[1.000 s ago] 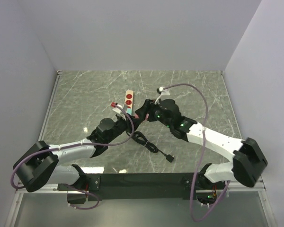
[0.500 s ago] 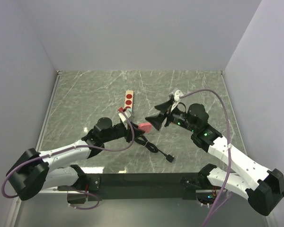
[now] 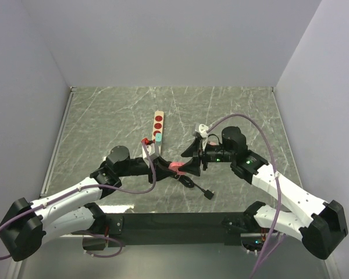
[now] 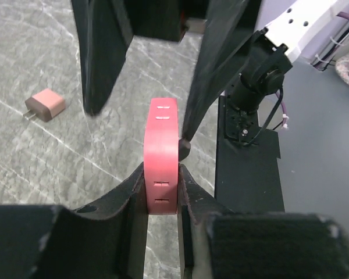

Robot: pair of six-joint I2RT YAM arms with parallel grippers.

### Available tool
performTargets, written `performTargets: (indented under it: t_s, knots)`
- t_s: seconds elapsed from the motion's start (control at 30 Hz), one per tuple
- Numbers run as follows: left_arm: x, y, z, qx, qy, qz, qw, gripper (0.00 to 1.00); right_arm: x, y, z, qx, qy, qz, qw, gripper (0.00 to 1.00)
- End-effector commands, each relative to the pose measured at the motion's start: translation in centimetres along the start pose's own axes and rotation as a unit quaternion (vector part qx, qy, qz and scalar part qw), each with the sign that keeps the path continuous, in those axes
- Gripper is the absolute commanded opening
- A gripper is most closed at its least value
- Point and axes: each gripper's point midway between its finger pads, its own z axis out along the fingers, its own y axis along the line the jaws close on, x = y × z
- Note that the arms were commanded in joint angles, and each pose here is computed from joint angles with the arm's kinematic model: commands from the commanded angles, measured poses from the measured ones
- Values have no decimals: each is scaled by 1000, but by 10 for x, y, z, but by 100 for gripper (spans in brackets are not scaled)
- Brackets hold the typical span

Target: Insert the plug

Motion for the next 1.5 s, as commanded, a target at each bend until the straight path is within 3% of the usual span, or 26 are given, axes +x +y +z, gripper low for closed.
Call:
performTargets:
  t_s: [0.0,0.2,0.5,0.53,0.63,0.7,0.73,0.83,0.93,1.47]
  knots:
    - [-24,-10,-1,23,-25,32,999,0,-11,12,2,-38,1,-18,999,70]
    - [-25,-9,-1,21,-24,30,999,0,-12,23,4,-63,-5,-28,998,54]
    - [-24,-4,0,8,-27,26,999,1,-7,40,13,-113,11,-35,993,12]
    - [-23,-2,0,6,-27,26,999,1,-6,40,13,-115,13,-36,993,0]
    - [-23,1,0,-3,-29,25,999,4,-8,43,13,-118,8,-31,992,0]
    - [-24,3,-1,-13,-33,26,999,18,-16,38,14,-102,-9,-38,994,0]
    - [-24,4,-2,-14,-35,27,999,32,-19,38,12,-95,-16,-32,995,0]
    - [-24,2,-3,-12,-40,30,999,48,-32,39,10,-83,-35,-28,995,0]
    - [-24,-2,-3,0,-40,32,999,52,-39,41,9,-83,-45,-18,995,0]
    - [-9,-18,-4,51,-20,36,998,51,-48,18,13,-63,-35,33,997,0]
